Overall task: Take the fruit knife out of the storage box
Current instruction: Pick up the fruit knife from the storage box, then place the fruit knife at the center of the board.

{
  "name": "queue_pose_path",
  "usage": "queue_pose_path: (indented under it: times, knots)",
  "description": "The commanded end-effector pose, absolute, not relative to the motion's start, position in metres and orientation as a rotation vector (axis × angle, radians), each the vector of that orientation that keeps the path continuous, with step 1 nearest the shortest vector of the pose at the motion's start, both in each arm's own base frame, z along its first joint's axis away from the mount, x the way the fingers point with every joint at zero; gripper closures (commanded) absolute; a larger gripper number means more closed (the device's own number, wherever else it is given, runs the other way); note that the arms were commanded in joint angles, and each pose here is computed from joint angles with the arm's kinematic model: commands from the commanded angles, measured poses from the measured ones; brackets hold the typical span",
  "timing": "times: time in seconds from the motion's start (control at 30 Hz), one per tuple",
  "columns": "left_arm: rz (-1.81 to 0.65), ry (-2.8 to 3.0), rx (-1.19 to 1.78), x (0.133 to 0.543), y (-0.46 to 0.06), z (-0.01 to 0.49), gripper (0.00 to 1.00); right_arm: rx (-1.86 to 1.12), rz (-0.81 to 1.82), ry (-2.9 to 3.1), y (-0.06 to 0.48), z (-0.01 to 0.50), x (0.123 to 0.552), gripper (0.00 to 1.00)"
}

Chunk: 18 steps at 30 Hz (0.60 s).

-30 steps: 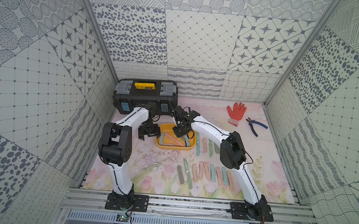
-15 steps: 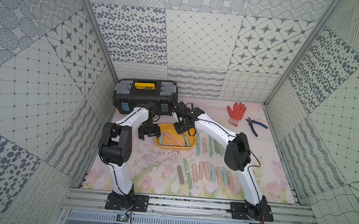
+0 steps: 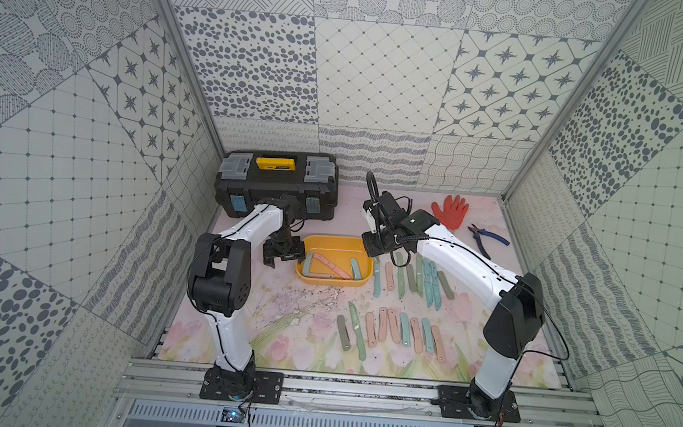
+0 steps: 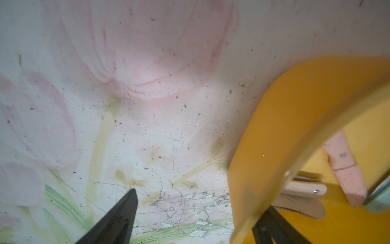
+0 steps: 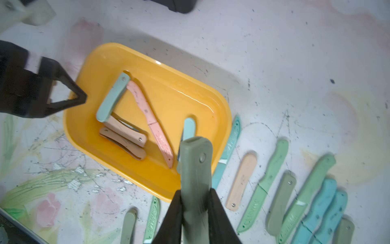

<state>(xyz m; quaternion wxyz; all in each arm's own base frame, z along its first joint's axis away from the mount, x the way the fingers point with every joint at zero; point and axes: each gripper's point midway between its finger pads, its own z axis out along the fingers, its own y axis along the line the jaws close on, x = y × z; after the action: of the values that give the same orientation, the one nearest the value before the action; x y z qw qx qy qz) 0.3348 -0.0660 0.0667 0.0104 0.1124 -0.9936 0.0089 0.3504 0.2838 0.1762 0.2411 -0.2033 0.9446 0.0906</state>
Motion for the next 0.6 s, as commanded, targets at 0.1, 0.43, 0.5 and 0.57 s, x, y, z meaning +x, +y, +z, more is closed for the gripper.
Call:
queue_pose_path:
  times: [0.1,0.43,0.5,0.57]
  knots:
    - [0.045,-3.089,0.343,0.332,-0.068,0.072,0.19,-0.383,0.225,2.589,0.225,0.168,0.356,0.8]
    - [0.058,-3.089,0.346,0.332,-0.07,0.072,0.19,-0.209,0.074,2.674,0.132,0.131,0.351,0.81]
    - [0.061,-3.088,0.346,0.332,-0.07,0.072,0.19,-0.205,0.016,2.703,0.113,0.121,0.35,0.81]
    - [0.062,-3.086,0.347,0.332,-0.07,0.071,0.19,-0.212,-0.042,2.729,0.097,0.112,0.35,0.81]
